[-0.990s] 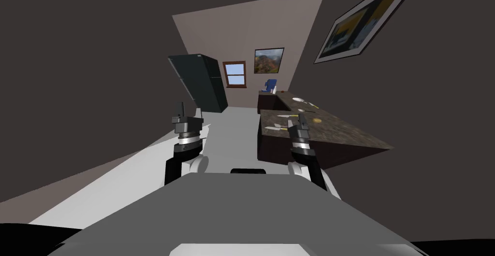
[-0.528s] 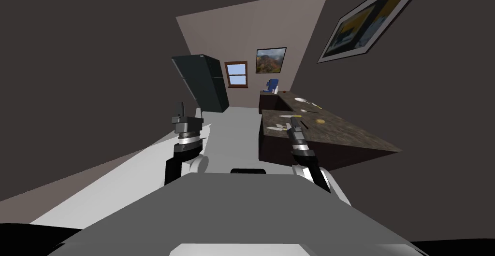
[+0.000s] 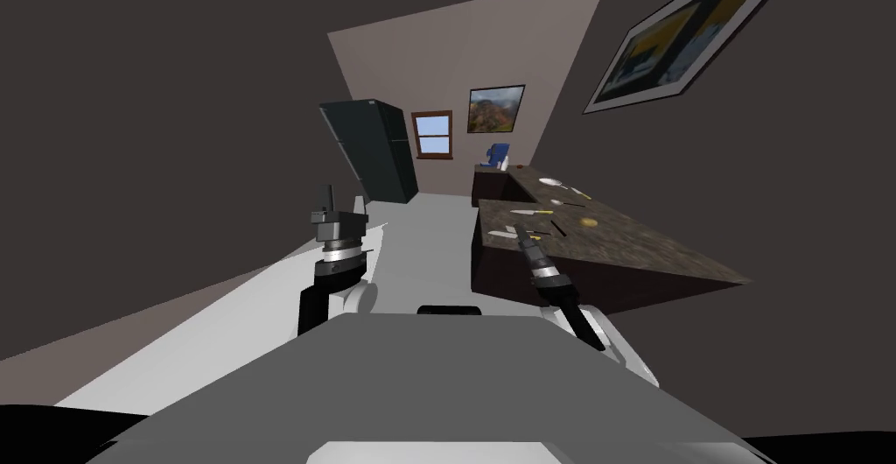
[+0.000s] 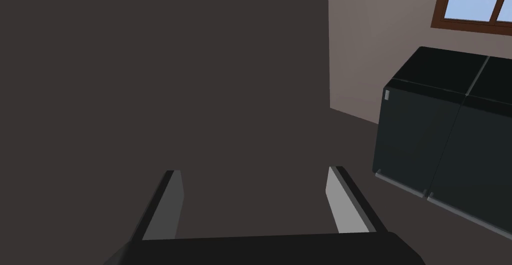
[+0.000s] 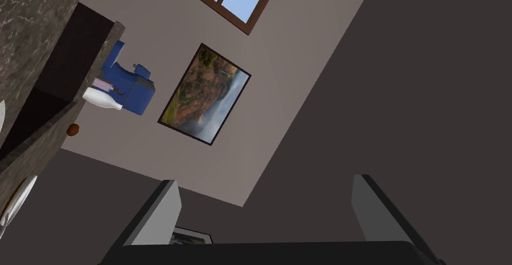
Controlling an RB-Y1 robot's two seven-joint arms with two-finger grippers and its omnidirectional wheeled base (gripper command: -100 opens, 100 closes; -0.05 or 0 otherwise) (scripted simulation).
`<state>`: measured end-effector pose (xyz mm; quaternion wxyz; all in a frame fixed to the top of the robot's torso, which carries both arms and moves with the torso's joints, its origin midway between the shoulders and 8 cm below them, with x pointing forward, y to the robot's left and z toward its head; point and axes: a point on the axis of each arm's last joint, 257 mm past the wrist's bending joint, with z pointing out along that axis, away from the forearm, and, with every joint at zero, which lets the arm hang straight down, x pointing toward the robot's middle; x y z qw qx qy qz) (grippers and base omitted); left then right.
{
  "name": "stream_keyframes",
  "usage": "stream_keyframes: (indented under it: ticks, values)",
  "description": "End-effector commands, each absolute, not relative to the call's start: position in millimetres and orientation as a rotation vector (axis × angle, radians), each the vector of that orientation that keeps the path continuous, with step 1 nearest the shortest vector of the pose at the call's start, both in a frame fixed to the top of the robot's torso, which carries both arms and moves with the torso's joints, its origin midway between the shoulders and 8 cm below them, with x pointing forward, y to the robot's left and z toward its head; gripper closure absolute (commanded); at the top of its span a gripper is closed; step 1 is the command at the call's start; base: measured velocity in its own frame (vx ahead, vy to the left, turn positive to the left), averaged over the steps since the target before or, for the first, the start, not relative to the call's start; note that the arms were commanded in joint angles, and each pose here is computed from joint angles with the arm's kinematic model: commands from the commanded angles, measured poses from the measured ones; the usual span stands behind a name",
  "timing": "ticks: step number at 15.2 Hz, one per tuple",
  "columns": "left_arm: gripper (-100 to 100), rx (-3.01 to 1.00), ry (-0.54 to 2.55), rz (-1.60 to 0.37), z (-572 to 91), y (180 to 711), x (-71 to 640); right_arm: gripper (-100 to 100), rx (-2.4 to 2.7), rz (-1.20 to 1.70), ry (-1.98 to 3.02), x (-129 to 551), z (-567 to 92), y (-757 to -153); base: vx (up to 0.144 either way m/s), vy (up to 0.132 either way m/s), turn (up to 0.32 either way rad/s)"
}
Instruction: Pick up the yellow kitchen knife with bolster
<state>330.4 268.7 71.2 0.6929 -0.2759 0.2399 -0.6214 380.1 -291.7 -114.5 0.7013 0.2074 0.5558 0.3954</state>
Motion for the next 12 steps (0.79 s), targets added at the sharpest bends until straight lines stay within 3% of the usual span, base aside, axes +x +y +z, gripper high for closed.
stream_keyframes:
  ticks: [1, 12]
  values:
    - [0, -0.616, 0.536, -1.388, 71.2, 268.7, 330.4, -100, 0.386, 0.794, 1.317, 381.2, -133.0, -296.8, 0.002, 0.039, 0.048]
    - [0, -0.616, 0.536, -1.388, 71.2, 268.7, 330.4, -100, 0.065, 0.462, 1.585, 376.9, -203.0, -333.2, 0.003, 0.041, 0.065]
